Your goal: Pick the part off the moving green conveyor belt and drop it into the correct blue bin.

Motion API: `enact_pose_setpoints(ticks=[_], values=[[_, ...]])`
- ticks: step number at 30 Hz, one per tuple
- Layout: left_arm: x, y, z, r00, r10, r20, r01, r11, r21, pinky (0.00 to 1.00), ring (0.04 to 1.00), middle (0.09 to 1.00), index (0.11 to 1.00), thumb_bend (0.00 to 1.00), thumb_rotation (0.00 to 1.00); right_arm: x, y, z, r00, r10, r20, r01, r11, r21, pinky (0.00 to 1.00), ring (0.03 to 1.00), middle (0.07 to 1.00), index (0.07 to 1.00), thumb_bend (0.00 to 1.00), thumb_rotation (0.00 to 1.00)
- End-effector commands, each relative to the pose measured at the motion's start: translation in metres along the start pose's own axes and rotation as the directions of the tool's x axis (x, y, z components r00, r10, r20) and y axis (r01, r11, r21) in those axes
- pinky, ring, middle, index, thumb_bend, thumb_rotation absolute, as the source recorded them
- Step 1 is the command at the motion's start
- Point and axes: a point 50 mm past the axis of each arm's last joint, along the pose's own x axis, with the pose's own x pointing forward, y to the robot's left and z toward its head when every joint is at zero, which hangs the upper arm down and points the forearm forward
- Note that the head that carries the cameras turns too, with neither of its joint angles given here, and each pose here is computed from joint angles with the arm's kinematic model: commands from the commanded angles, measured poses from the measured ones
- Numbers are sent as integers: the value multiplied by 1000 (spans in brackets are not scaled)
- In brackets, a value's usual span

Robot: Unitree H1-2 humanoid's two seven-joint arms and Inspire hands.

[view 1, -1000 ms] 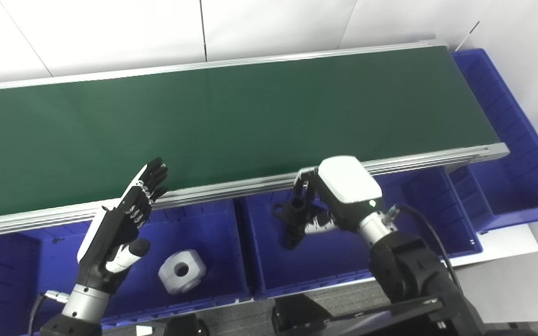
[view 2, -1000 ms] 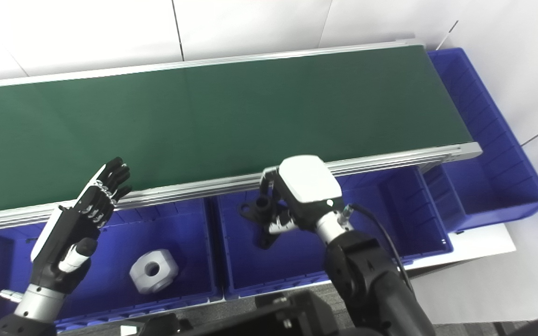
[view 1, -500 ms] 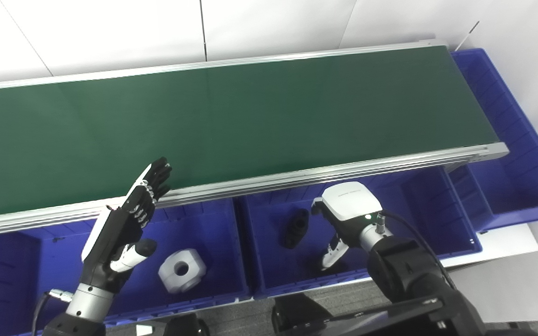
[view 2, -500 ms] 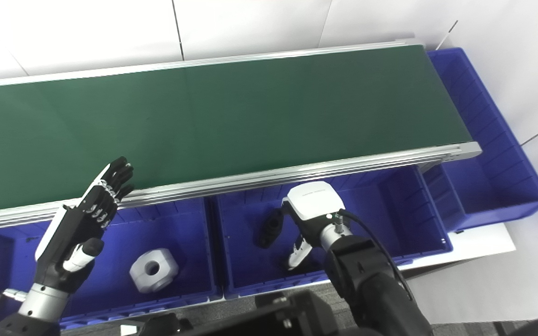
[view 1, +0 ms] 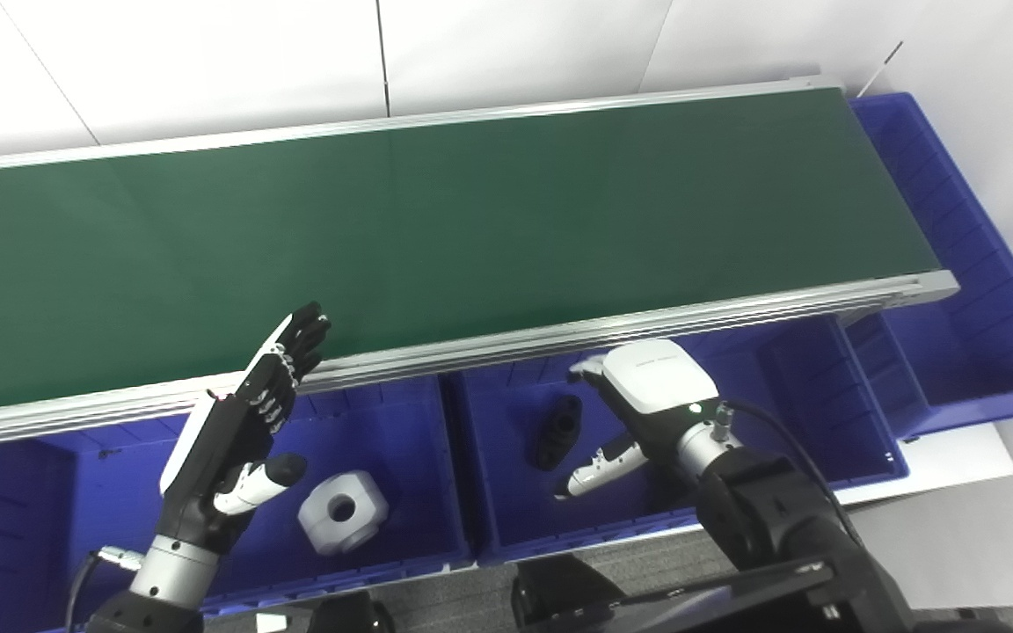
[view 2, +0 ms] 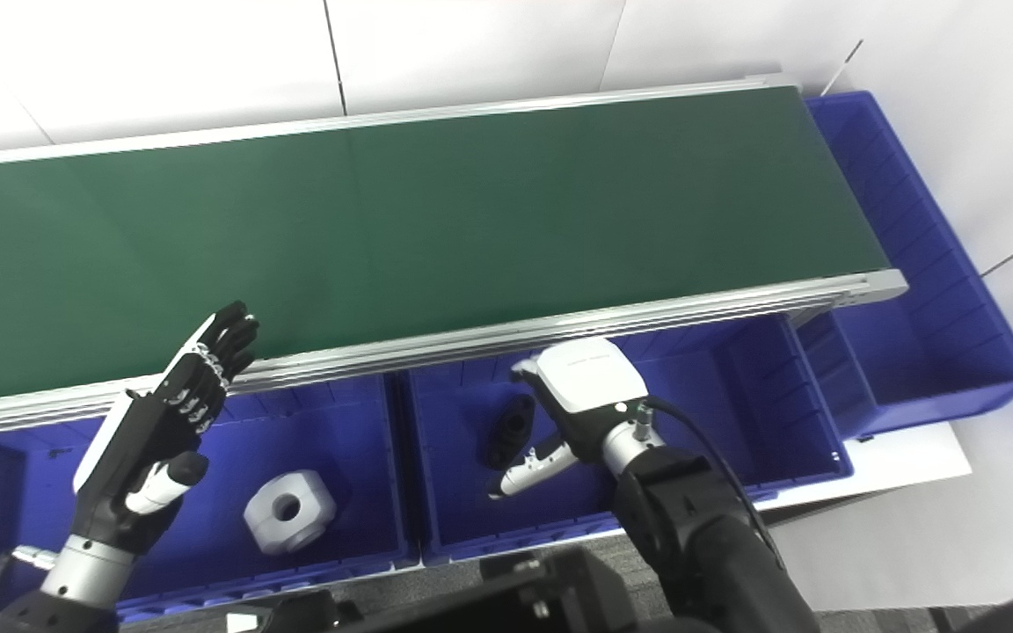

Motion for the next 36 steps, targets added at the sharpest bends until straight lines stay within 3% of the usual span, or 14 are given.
enact_pose_setpoints(ticks=[1,2,3,4,6,7,8,10,12,14,19,28,36], values=[[2,-5,5,999,0,49,-1,1000,24,946,966,940,937,961,727,-10,-14,11,989,-115,89,97,977,188,539,686,768,746,950,685],[1,-6,3,999,2,45,-3,1000,27,932,961,939,933,964,729,-15,-17,18,987,-129,98,81,918,388,519,667,755,736,899,695],[1,-7,2,999,1,39,-2,999,32,923,957,938,930,968,730,-21,-19,27,984,-145,107,50,789,612,513,652,737,726,864,713],[0,-9,0,999,1,34,-2,999,36,921,955,938,930,966,733,-27,-19,39,980,-164,116,10,615,789,520,637,710,713,844,723],[-2,-10,-4,1000,0,29,-2,999,43,918,951,936,926,958,737,-35,-11,62,964,-225,139,-64,309,949,549,628,691,694,880,785],[-2,-11,-6,1000,-1,27,0,999,47,913,949,936,926,955,743,-36,-3,72,953,-265,146,-90,212,973,575,647,707,707,901,804],[-3,-12,-8,1000,-3,24,1,999,52,909,947,935,926,949,754,-36,5,77,943,-298,149,-104,162,981,643,698,744,745,916,846],[-4,-14,-12,1000,-6,17,5,998,59,907,945,935,927,945,766,-34,20,78,925,-343,162,-117,149,982,709,740,781,779,928,883],[-6,-17,-17,1000,-7,10,6,998,66,894,943,938,922,949,774,-28,34,66,901,-385,198,-124,209,970,767,782,807,802,913,884],[-8,-20,-22,1000,-10,17,9,997,79,885,945,937,916,932,781,-20,50,46,884,-414,218,-82,322,943,793,801,821,821,920,893],[-9,-28,-32,1000,-17,3,17,997,75,900,965,946,905,913,777,-10,72,26,872,-434,227,-48,386,921,777,801,826,828,953,905],[-10,-37,-49,999,-28,-16,29,997,67,936,978,949,912,956,767,1,90,10,895,-395,208,-38,398,917,754,793,819,830,988,915],[-10,-38,-59,1000,-25,-9,26,997,77,936,976,946,910,973,764,2,100,9,908,-366,204,-36,417,908,777,818,844,843,1000,960]])
